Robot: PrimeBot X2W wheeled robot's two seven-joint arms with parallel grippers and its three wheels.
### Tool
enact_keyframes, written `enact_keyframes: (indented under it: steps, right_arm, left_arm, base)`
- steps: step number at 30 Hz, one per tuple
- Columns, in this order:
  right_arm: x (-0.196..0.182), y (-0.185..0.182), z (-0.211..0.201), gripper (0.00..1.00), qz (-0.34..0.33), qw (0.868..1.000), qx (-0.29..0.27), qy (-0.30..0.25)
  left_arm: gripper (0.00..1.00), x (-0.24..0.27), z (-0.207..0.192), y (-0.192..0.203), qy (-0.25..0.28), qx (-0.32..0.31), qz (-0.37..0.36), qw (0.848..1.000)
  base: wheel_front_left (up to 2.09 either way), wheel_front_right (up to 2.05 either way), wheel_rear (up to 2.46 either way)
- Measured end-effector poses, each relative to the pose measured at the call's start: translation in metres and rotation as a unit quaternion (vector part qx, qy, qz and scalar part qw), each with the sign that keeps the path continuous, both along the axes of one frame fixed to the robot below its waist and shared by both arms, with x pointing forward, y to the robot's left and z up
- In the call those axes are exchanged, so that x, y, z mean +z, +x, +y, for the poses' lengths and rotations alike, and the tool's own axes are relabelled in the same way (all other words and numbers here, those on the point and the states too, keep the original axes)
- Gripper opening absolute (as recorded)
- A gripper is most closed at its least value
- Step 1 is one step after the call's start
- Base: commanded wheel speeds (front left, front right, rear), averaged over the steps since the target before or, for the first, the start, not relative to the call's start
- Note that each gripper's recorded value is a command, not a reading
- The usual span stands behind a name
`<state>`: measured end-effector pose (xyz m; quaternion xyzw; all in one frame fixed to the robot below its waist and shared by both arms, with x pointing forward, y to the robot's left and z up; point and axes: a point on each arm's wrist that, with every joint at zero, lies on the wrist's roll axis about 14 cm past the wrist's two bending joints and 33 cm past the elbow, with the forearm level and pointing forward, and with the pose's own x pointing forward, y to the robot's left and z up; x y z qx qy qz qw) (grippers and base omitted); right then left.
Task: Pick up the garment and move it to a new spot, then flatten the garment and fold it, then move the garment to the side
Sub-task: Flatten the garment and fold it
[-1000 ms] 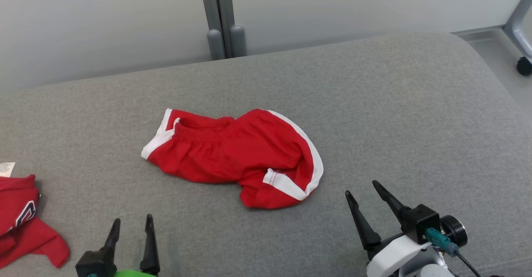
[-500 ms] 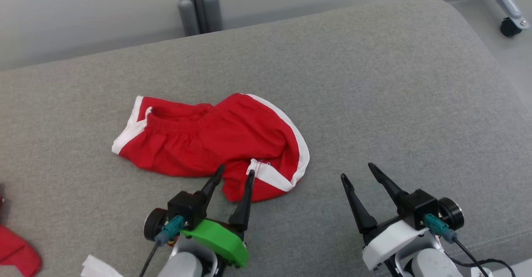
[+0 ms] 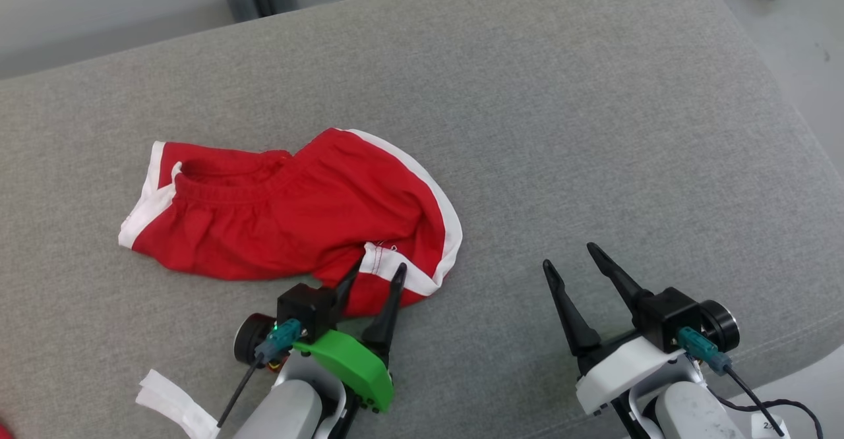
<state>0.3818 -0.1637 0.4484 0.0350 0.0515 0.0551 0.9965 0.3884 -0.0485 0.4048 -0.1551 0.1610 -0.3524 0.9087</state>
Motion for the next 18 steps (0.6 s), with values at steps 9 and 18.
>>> enact_keyframes:
  steps: [9,18]
  right_arm:
    - [-0.002,0.004,0.013,1.00,0.001,1.000,0.019,0.003]
    - [0.005,0.014,0.053,1.00,-0.012,0.997,0.076,0.015]
  left_arm:
    - [0.00,0.030,0.022,0.008,-0.019,0.043,-0.040,0.998]
    - [0.00,0.034,0.124,0.005,0.027,0.189,-0.062,0.980]
  base:
    - [0.00,0.00,0.00]
    - [0.00,0.00,0.00]
